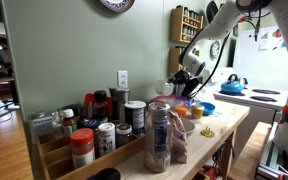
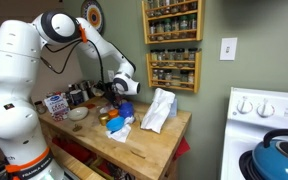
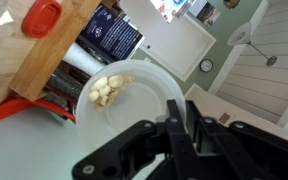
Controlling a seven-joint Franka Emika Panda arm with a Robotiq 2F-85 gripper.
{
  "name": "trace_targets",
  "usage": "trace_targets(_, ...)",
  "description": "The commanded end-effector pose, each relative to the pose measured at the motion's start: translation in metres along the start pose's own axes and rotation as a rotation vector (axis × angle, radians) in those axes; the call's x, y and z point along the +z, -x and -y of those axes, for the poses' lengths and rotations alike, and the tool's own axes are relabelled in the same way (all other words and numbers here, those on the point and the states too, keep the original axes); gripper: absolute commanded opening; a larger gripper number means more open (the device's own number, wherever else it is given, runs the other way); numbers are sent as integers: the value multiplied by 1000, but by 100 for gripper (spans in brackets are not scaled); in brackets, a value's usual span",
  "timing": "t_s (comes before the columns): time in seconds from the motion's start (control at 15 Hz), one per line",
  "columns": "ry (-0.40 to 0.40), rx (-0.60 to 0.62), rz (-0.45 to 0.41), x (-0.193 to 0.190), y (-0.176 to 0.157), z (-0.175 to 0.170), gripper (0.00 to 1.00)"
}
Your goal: Spill the transparent bowl is content on a white lid, then spill the white lid is content in a light brown plate
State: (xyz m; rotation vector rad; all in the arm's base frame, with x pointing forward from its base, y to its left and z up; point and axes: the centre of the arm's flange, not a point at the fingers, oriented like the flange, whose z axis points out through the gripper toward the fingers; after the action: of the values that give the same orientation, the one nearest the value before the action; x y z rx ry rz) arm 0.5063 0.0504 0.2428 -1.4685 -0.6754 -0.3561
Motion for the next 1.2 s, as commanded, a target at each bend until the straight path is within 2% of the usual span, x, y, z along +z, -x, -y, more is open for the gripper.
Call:
trace_targets(0.0,-46,-50,-10,-6,7,2,3)
trace_targets(0.4,-48,-40,-53,-9,8,-1,3)
trace_targets(0.47,-70,-73,-31,-9,9,-1,3)
trace_targets(0.53,-6,-25,-66,-11,9,-2,3)
trace_targets(0.6,-51,-62,-49,-11,9,-2,3)
trace_targets(0.67,-30,-42,-49,-12,9,-2,3)
trace_targets(0.8,-67,-53,-39,-11,9,-2,3)
trace_targets(0.87,-51,-39,-62,-12,9,-3,3)
trace_targets(0.93,-82,-60,-52,-11,10,-3,3)
trace_targets(1.0,-48,-29,-56,-11,10,-3,3)
trace_targets(1.13,-60,-36,-49,-11,9,-2,3)
